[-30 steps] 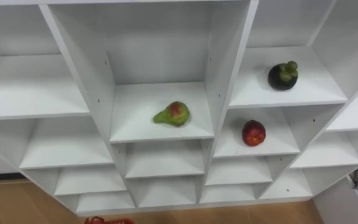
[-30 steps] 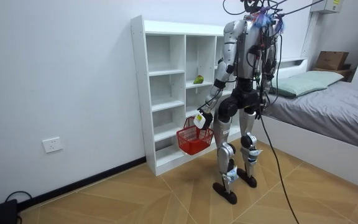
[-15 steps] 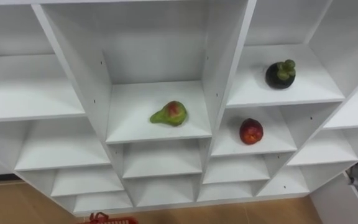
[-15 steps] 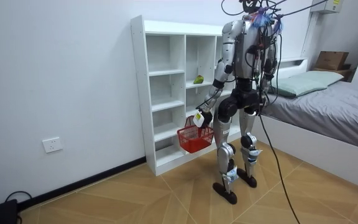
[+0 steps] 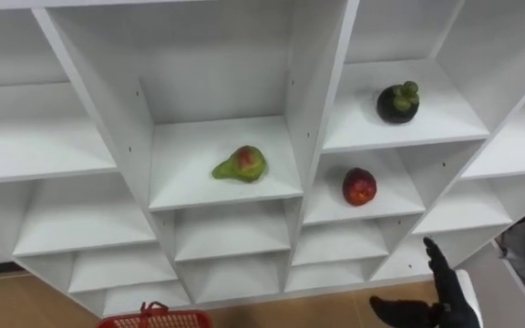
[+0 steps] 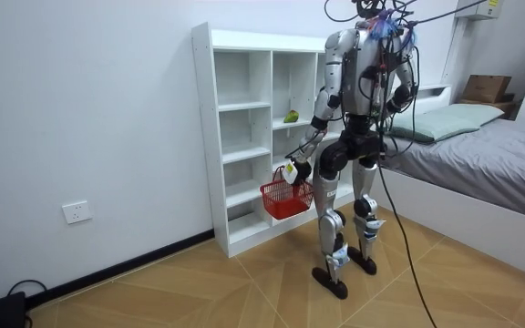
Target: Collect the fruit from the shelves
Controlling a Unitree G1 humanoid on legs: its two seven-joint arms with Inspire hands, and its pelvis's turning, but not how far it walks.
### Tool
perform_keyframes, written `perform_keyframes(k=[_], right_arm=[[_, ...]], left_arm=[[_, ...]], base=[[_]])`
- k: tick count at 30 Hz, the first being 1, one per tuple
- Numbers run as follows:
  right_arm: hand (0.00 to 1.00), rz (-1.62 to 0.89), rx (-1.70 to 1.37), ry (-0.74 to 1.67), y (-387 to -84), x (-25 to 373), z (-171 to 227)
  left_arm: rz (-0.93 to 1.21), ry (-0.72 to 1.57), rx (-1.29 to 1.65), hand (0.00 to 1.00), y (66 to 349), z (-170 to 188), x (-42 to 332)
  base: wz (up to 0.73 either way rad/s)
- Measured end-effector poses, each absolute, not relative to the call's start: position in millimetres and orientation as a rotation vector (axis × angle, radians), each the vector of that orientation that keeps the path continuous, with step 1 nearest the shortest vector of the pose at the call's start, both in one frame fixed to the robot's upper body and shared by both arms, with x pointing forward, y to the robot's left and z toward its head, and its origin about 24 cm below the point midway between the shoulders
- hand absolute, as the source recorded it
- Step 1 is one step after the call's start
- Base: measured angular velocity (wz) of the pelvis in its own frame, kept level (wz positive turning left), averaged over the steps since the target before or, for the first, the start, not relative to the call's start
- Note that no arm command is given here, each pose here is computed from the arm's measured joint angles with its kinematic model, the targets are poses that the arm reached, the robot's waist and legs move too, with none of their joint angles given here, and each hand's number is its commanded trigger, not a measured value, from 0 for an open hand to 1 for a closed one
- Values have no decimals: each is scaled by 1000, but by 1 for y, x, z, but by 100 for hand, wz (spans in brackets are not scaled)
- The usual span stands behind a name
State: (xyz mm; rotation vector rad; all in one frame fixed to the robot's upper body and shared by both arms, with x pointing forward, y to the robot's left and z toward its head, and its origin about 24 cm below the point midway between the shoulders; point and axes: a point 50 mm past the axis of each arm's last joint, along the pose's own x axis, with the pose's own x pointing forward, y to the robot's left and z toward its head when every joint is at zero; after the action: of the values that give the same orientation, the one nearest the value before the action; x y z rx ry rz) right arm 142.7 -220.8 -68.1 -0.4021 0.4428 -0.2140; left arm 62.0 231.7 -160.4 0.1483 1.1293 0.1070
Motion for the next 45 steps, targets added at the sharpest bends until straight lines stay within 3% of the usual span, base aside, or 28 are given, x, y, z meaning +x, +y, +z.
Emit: perform_keyframes(k=[16, 45], right_arm=[[0, -280, -336, -5, -203, 186, 18], [0, -318, -270, -238, -194, 193, 66]], left_arm=[[65, 1132, 173, 100, 228, -161, 58], [59, 1141, 136, 100, 227, -161, 58]], base=[[0], [-2]])
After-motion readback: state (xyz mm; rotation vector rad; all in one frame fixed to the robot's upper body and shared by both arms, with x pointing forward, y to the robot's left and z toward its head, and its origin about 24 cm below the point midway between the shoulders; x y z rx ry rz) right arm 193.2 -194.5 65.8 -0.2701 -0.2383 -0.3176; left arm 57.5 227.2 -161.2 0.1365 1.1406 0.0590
